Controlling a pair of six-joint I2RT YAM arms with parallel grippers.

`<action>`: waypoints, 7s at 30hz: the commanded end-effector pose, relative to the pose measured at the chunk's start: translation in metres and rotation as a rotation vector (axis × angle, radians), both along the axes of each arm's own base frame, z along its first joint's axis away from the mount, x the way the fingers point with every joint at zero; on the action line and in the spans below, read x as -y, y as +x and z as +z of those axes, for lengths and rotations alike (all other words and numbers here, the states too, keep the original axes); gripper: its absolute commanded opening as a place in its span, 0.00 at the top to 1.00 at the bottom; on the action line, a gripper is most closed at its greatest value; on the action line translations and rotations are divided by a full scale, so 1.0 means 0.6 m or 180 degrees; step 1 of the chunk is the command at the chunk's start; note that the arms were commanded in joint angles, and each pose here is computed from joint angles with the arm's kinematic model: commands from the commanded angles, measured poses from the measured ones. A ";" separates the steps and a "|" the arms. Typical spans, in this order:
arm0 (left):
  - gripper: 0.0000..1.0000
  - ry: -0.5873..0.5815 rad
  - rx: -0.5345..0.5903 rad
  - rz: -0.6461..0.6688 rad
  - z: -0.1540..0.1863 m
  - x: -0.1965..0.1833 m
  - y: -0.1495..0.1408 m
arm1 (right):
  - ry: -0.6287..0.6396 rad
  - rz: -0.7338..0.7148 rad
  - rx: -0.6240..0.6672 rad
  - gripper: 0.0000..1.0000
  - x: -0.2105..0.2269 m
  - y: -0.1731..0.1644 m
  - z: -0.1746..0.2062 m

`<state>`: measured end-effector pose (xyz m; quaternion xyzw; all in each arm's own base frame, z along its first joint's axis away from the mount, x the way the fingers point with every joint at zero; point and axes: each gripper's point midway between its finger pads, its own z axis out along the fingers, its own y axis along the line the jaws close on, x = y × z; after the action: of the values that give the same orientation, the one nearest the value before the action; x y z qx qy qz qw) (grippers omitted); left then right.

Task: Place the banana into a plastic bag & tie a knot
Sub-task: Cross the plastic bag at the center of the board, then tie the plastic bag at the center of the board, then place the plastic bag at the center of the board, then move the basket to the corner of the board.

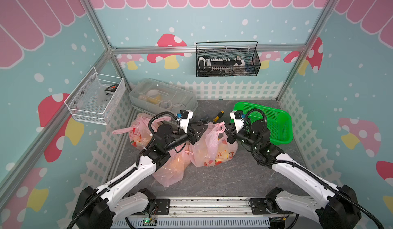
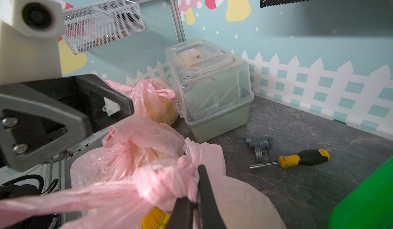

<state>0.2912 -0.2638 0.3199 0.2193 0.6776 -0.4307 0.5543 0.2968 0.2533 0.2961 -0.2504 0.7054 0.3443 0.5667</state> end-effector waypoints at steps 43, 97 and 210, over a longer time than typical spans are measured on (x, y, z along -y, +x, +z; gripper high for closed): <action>1.00 0.0720 -0.0010 -0.0112 -0.063 0.067 0.036 | -0.0229 0.0252 0.0011 0.70 -0.015 -0.012 0.002; 1.00 0.0573 -0.0227 0.0348 -0.052 0.001 0.039 | -0.0988 -0.0770 0.0602 1.00 0.042 -0.060 0.038; 0.01 0.1315 -0.1037 0.4384 -0.253 -0.502 0.040 | -0.0994 -0.3093 -0.2250 0.15 0.423 0.082 -0.364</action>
<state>0.3057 0.0367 0.1662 -0.2330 0.8085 0.1316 0.5242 0.3091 0.0029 0.0638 0.1541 0.9394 -0.0054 0.3061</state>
